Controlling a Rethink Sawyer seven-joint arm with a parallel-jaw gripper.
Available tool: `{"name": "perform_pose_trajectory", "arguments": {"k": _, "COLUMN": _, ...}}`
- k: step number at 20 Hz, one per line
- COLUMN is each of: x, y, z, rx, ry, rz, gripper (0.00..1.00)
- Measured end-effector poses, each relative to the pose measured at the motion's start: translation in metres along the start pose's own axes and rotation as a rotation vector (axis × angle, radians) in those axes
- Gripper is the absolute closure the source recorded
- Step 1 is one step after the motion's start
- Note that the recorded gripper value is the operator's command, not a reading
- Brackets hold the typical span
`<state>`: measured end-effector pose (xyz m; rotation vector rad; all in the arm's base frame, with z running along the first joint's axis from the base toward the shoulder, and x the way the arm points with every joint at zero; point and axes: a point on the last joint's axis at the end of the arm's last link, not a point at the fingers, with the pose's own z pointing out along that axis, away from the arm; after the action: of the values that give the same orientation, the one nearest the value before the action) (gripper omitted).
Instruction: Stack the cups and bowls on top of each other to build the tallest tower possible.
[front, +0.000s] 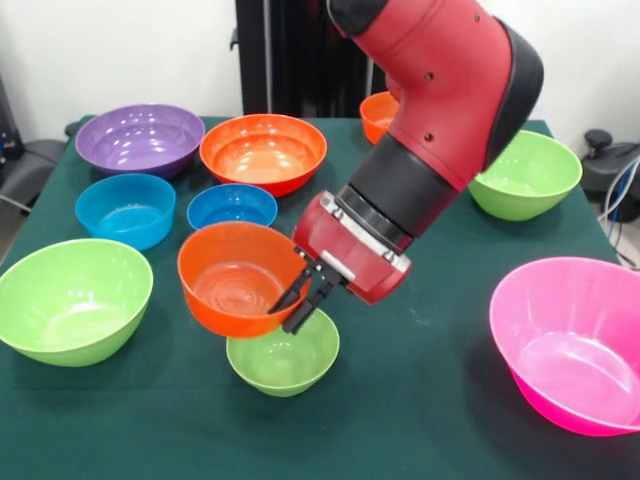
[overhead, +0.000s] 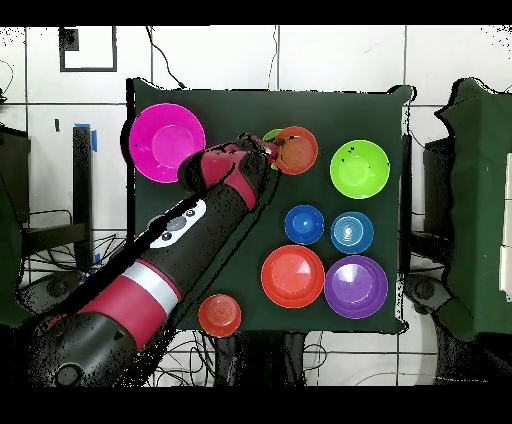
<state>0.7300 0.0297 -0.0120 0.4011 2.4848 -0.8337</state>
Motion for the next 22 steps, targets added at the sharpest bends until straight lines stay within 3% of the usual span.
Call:
{"name": "perform_pose_trajectory", "arguments": {"k": 9, "x": 0.022, "y": 0.016, "z": 0.014, "rx": 0.009, "ry": 0.037, "rz": -0.004, "gripper": 1.0}}
{"name": "perform_pose_trajectory", "arguments": {"k": 22, "x": 0.001, "y": 0.018, "z": 0.003, "rx": -0.028, "ry": 0.009, "rz": 0.039, "gripper": 1.0}}
